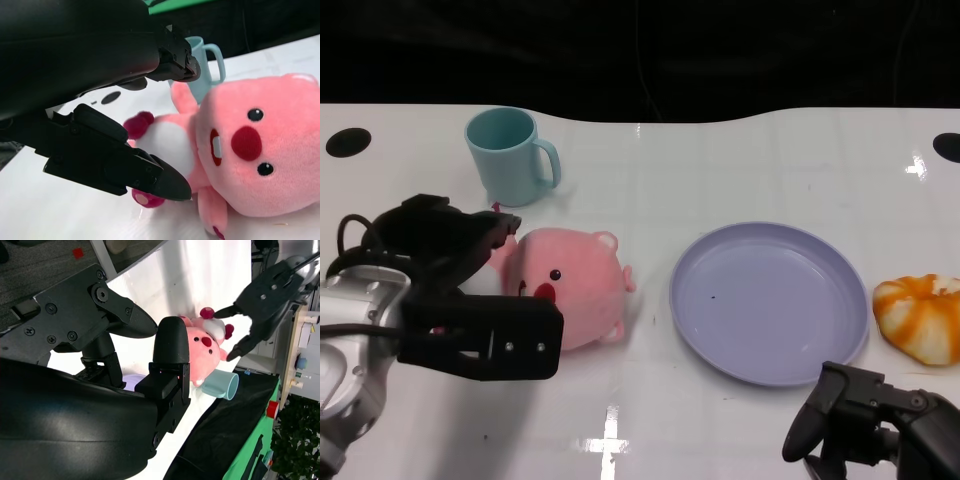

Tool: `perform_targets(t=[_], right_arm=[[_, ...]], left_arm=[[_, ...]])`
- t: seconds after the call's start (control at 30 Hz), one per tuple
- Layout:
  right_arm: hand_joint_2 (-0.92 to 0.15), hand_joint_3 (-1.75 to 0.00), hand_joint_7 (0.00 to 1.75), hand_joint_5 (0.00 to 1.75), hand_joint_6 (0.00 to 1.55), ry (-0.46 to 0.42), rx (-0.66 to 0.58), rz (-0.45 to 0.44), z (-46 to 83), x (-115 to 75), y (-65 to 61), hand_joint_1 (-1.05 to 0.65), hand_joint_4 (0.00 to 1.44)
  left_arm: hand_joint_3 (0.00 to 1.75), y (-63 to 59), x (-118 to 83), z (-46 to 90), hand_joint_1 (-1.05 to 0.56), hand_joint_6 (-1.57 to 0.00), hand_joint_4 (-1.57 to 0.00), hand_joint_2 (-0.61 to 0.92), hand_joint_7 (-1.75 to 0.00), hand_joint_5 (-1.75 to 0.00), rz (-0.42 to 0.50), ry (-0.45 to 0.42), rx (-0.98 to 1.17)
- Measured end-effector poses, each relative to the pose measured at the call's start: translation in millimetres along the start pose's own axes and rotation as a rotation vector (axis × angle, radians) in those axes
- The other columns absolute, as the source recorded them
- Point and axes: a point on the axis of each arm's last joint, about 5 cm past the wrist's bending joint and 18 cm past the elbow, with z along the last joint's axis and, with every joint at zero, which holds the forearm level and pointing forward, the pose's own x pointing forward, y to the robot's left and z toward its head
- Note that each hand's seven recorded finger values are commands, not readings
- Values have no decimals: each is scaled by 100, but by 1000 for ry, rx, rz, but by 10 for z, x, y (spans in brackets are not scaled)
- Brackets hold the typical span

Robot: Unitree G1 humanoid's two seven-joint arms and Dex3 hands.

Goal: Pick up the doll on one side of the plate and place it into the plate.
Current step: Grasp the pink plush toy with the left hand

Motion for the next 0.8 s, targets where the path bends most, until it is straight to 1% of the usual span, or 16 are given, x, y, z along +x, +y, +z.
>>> perform_targets(t=[0.1,0.2,0.33,0.4,0.47,0.63,0.8], right_arm=[[-55,-108,141,174,58,1,1,0,-1,-3,3,-20,64],[-55,-109,141,174,59,0,1,0,4,-4,7,-20,65],[-53,-111,142,174,59,-5,-1,-1,25,-8,15,-21,65],[-53,-112,142,174,59,-5,-3,-2,27,-10,17,-21,65],[-53,-112,142,174,59,-4,-2,-1,28,-13,21,-21,65],[-53,-112,142,173,59,-4,-2,0,38,-24,29,-21,65],[-53,-112,142,174,58,0,-1,-1,41,-37,33,-21,65]], left_arm=[[1,-47,72,5,-76,-26,-9,91,0,-32,-14,9,17],[1,-63,151,16,-75,-26,-10,92,0,-29,-37,22,24],[1,-131,251,12,-73,-27,-13,92,0,-24,-84,42,28],[1,-162,296,12,-72,-27,-15,92,0,-18,-96,47,31],[1,-176,344,5,-72,-26,-16,92,0,-16,-105,56,39],[1,-258,459,16,-69,-29,-20,92,-1,-12,-126,67,50],[0,-302,546,52,-66,-36,-27,92,-2,-10,-128,65,64]])
